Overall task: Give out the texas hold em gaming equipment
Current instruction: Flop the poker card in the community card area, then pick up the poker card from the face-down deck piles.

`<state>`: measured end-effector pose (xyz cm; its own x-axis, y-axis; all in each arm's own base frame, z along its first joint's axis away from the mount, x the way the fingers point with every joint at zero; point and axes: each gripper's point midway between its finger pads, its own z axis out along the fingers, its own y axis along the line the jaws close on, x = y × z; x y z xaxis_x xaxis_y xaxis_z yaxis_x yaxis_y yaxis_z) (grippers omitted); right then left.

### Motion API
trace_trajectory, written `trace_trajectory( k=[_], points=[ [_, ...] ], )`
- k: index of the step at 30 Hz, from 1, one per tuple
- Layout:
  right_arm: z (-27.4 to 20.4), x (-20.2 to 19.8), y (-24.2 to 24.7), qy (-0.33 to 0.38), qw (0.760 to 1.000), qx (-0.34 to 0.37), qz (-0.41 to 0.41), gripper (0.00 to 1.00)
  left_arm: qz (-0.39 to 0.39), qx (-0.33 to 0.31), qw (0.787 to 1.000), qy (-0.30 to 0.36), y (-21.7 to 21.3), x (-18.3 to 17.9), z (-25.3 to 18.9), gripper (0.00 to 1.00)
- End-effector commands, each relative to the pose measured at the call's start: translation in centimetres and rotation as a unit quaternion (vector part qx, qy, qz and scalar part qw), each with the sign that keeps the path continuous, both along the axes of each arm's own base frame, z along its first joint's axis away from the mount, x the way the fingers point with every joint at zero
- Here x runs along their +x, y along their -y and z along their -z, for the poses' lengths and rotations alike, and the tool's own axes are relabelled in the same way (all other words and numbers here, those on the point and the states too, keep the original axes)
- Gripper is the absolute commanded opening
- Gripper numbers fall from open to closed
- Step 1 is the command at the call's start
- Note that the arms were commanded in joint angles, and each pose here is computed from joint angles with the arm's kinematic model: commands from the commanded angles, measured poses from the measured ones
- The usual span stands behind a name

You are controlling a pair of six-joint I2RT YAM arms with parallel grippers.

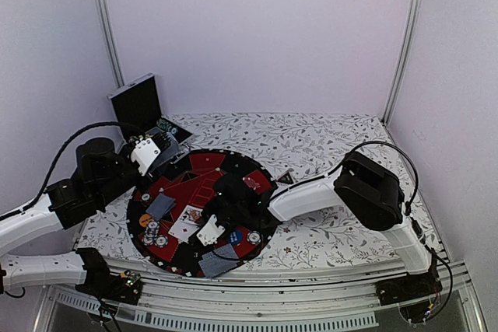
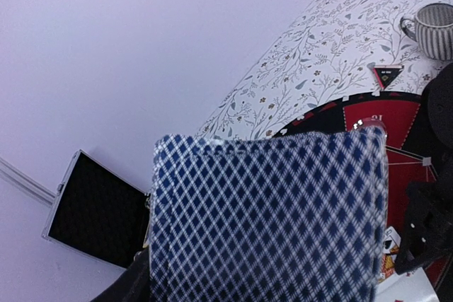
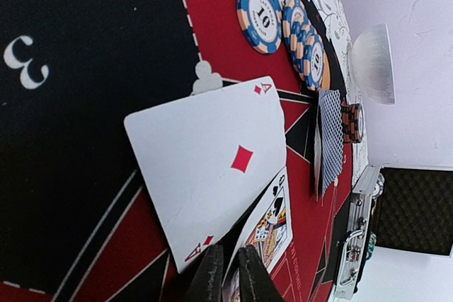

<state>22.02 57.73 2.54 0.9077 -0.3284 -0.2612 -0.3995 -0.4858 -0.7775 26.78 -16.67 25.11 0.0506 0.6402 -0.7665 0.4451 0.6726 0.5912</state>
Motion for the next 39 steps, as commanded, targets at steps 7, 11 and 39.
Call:
trace_trajectory(
  k=[7, 11, 39],
  points=[
    [-2.0, -0.3, 1.2, 0.027, 1.000, -0.007, 0.001, 0.25, -0.006, -0.022, 1.000, 0.015, -0.2, 0.3, -1.8, 0.54],
    [-3.3, -0.4, 1.3, 0.027, 1.000, 0.004, 0.001, 0.39, -0.005, -0.022, 1.000, 0.014, -0.2, 0.3, -1.8, 0.54],
    [-26.3, 7.8, 9.0, -0.498, 0.785, 0.270, 0.252, 0.98, 0.051, -0.016, 0.999, 0.002, 1.3, -0.7, -1.0, 0.53]
  ],
)
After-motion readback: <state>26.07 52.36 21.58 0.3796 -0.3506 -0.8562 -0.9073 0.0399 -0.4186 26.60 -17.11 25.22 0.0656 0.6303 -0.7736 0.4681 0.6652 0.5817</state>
